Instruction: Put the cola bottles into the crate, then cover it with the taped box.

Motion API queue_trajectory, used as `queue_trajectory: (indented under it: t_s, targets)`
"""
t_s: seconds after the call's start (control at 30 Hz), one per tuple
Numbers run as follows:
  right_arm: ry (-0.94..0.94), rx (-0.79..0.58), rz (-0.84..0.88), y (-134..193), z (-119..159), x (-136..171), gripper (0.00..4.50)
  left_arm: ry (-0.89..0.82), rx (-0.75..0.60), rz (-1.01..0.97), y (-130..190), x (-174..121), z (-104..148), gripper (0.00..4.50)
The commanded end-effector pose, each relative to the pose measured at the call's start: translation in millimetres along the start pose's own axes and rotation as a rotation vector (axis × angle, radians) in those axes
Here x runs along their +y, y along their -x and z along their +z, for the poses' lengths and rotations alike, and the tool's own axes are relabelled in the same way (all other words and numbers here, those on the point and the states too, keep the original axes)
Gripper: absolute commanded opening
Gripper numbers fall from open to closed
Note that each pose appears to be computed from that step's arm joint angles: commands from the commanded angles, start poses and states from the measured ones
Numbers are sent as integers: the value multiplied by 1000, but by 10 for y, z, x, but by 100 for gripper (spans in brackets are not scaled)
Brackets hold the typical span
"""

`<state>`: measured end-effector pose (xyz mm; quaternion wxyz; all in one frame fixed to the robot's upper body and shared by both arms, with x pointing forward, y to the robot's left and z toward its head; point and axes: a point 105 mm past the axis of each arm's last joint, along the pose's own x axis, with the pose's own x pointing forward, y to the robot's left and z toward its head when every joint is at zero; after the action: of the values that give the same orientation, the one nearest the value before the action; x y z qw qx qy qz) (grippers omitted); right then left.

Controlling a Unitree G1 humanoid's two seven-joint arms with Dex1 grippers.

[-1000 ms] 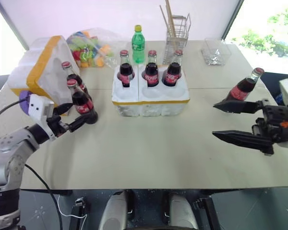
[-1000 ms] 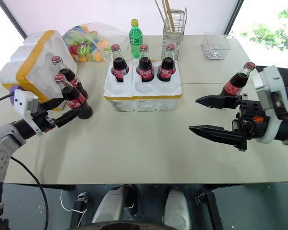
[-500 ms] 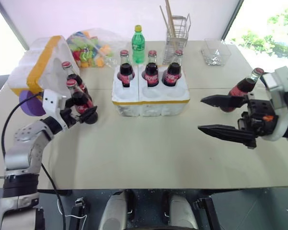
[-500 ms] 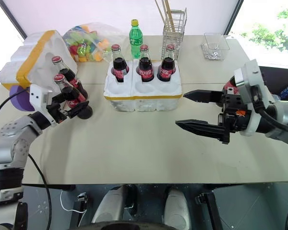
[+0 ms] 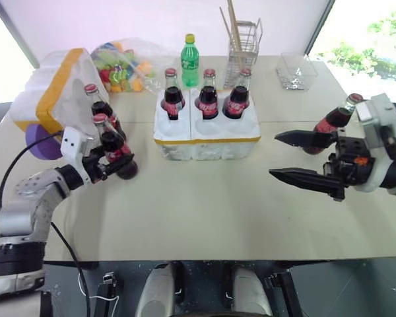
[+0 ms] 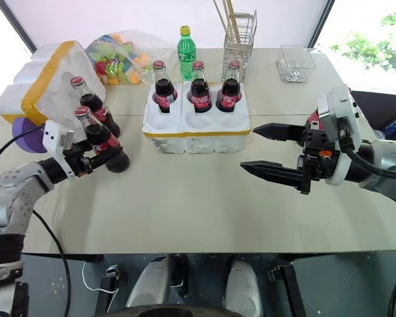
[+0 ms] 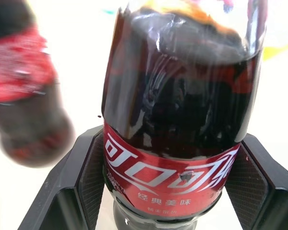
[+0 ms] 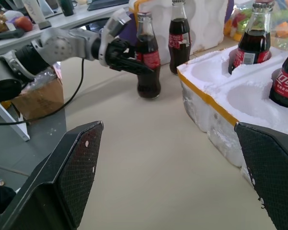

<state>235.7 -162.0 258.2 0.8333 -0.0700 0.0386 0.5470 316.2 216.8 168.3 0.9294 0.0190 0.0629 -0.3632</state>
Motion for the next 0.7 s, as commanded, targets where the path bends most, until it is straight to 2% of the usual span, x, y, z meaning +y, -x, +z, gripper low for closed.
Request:
queue_trajectory:
  t_s: [0.03, 0.13, 0.2, 0.3, 0.37, 0.57, 0.7]
  targets:
    - [43, -17, -9, 1, 52, -8, 450, -64, -114, -201, 11, -360, 566, 281]
    - [45, -20, -13, -12, 41, -24, 450, -56, -153, -321, -82, -558, 810, 281]
    - [50, -22, -24, -21, 34, -49, 450, -76, -223, -370, -302, -667, 1046, 281]
    - [55, -28, -33, -36, 38, -65, 450, -100, -277, -375, -558, -715, 1226, 281]
    - [59, -33, -51, -32, 33, -76, 450, -123, -302, -361, -864, -737, 1312, 281]
    - [59, -34, -105, 0, -16, -86, 450, -202, -253, -330, -1397, -714, 1201, 281]
    - [44, -37, -118, 12, -60, -46, 450, -152, -277, -358, -1605, -751, 1203, 281]
